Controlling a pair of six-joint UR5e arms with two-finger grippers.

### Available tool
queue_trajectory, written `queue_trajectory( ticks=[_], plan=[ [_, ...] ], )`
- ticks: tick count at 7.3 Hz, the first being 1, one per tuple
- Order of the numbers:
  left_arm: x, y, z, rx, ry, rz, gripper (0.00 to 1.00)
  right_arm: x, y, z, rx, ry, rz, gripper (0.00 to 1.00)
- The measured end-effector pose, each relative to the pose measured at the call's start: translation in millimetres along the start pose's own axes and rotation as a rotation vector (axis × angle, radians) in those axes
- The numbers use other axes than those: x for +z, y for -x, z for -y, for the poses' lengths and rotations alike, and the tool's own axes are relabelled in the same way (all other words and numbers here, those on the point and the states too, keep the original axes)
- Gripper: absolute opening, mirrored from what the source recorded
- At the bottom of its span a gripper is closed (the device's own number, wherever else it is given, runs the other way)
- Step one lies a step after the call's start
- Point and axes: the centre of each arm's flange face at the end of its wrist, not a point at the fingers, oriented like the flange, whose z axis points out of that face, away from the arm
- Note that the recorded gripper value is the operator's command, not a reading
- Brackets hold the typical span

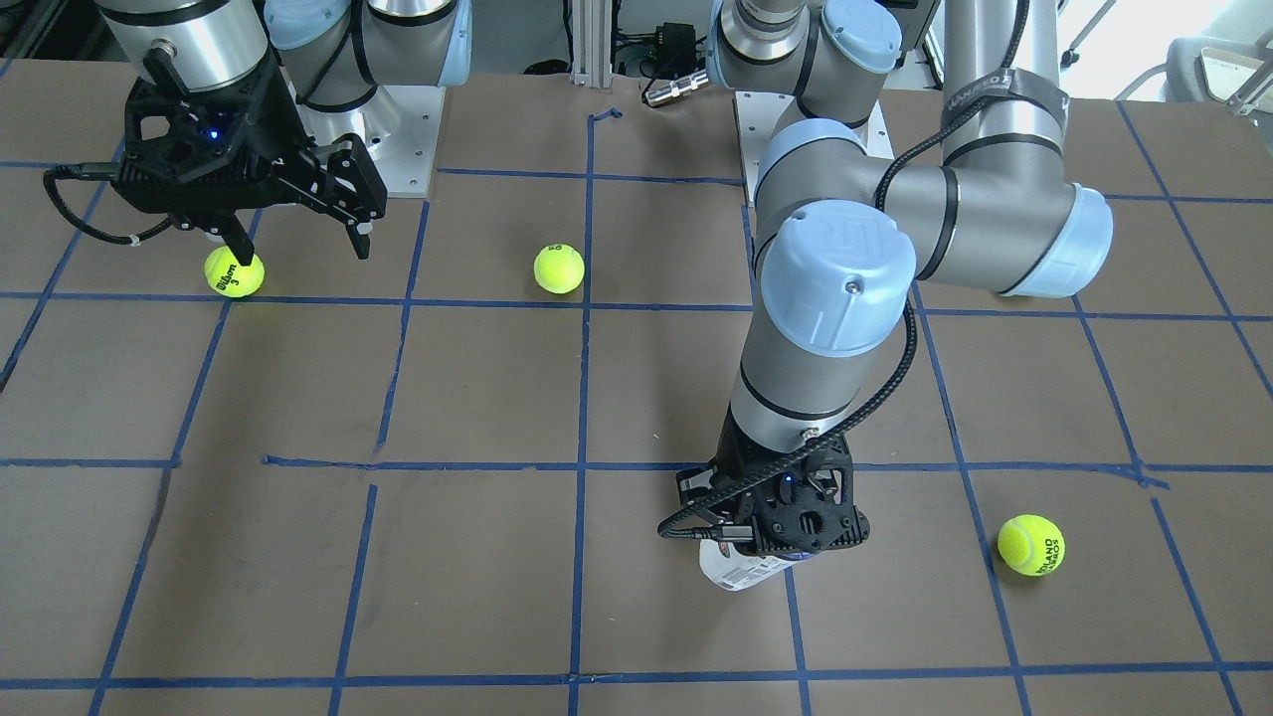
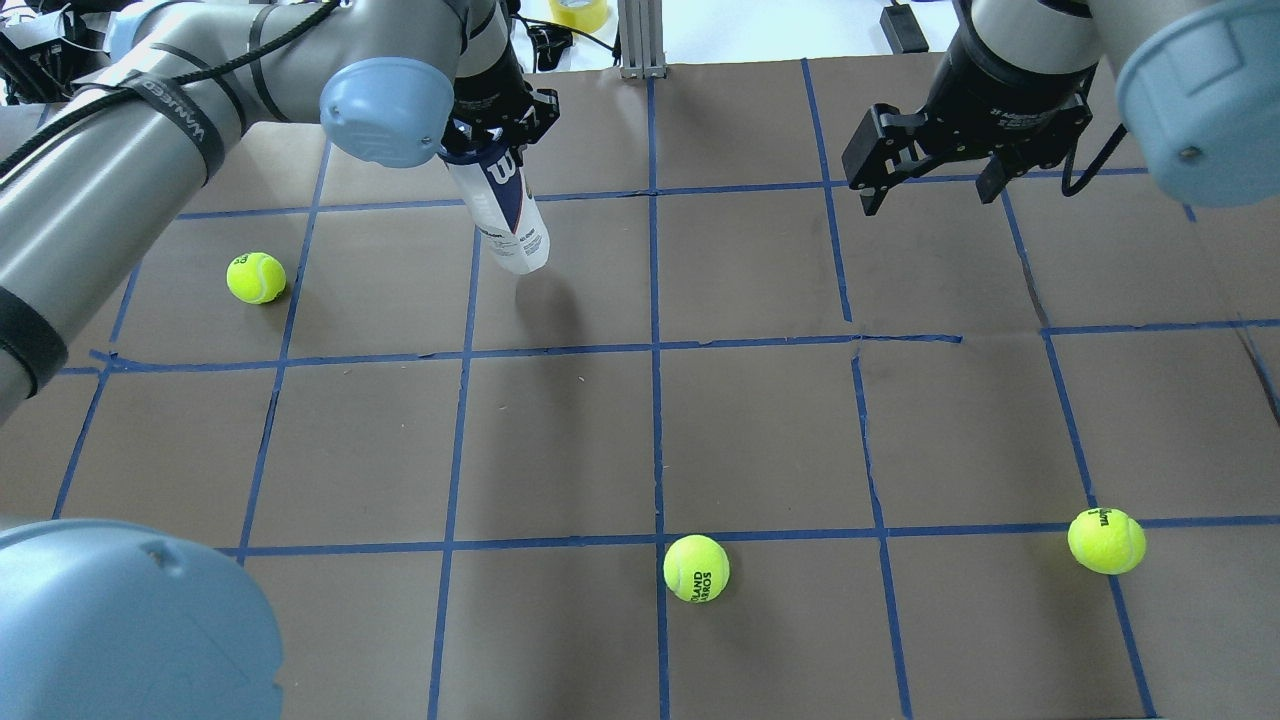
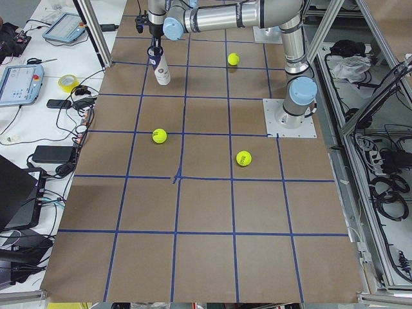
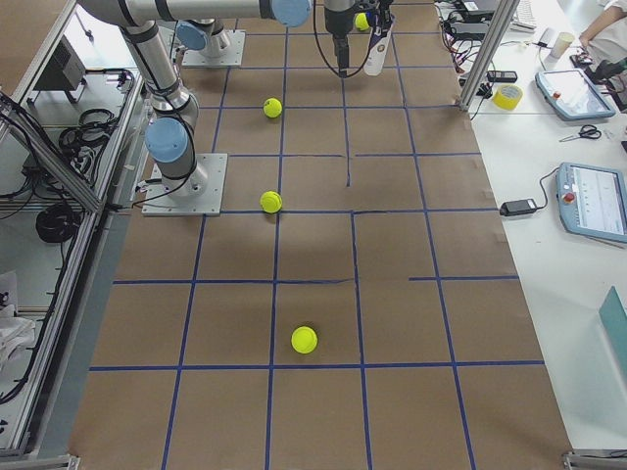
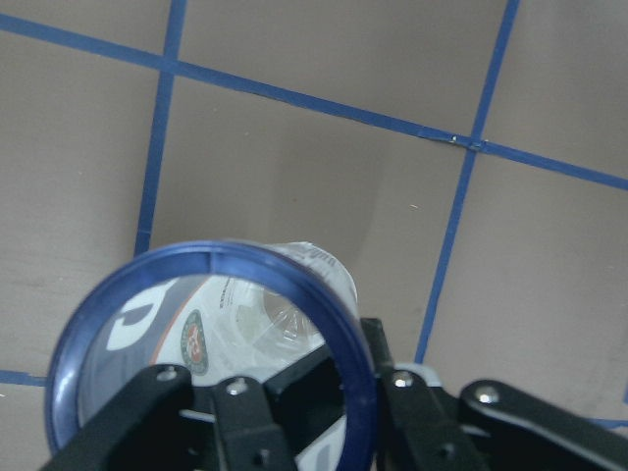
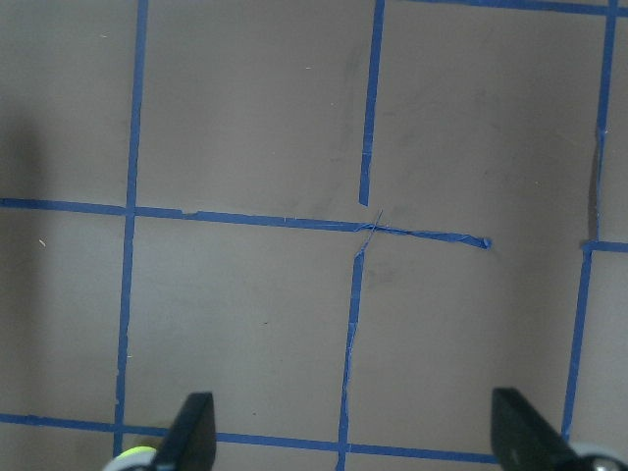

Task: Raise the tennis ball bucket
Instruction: 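Lift the can with the left gripper, tilting it upright, then set the can upright on the table and open the left gripper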

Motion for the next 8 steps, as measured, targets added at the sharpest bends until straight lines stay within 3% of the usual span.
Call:
queue_trajectory(
  ticks=[2, 3, 4, 5, 8],
  plan=[
    [13.9, -12.4, -2.0, -0.008, -0.027, 0.012, 0.00, -0.3, -0.3, 0.4, -0.003, -0.003, 0.000, 1.00],
    [19.4, -15.0, -4.6, -0.008, -0.028, 0.013, 0.22, -0.3, -0.2, 0.4, -0.003, -0.003, 0.000, 1.00],
    [25.3, -16.5, -8.6, -0.006, -0.029, 0.012, 0.76, -0.4, 0.1, 0.4, -0.004, -0.004, 0.000, 1.00],
    [31.1, -17.6, -12.4, -0.005, -0.028, 0.007, 1.00, -0.6, 0.2, 0.4, -0.004, -0.004, 0.000, 1.00],
    [24.4, -20.1, -19.7, -0.003, -0.009, -0.008, 1.00, -0.8, 0.1, 0.4, -0.004, -0.005, 0.000, 1.00]
  ],
)
